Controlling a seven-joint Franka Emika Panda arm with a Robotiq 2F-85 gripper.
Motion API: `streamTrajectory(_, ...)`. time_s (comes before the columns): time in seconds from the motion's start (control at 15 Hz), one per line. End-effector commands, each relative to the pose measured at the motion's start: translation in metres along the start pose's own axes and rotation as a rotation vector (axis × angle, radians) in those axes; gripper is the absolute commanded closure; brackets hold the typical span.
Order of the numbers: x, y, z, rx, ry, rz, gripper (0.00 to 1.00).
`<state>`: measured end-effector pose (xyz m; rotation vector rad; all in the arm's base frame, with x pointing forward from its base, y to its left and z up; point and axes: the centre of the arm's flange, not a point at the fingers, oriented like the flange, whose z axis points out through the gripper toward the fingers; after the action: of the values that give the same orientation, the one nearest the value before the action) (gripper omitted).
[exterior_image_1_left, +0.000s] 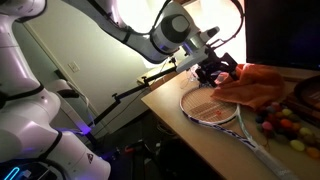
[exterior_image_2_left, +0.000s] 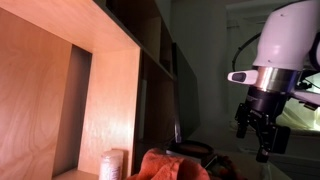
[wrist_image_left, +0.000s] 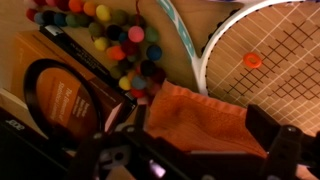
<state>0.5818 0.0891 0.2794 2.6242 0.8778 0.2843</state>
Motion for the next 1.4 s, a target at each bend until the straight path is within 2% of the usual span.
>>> streamTrajectory(0.0, 0.016, 0.022, 0.019, 0.022, 0.006, 0.043, 0.0)
streamTrajectory(0.53, -0.019, 0.064, 0.066, 0.103, 0.002, 0.296, 0.0)
streamTrajectory(0.93, -0.037, 0.082, 0.092, 0.1, 0.009, 0.425, 0.0)
streamTrajectory(1.13, -0.036, 0.091, 0.095, 0.072, 0.059, 0.448, 0.0)
streamTrajectory(1.33, -0.016, 0.103, 0.088, 0.052, 0.127, 0.427, 0.0)
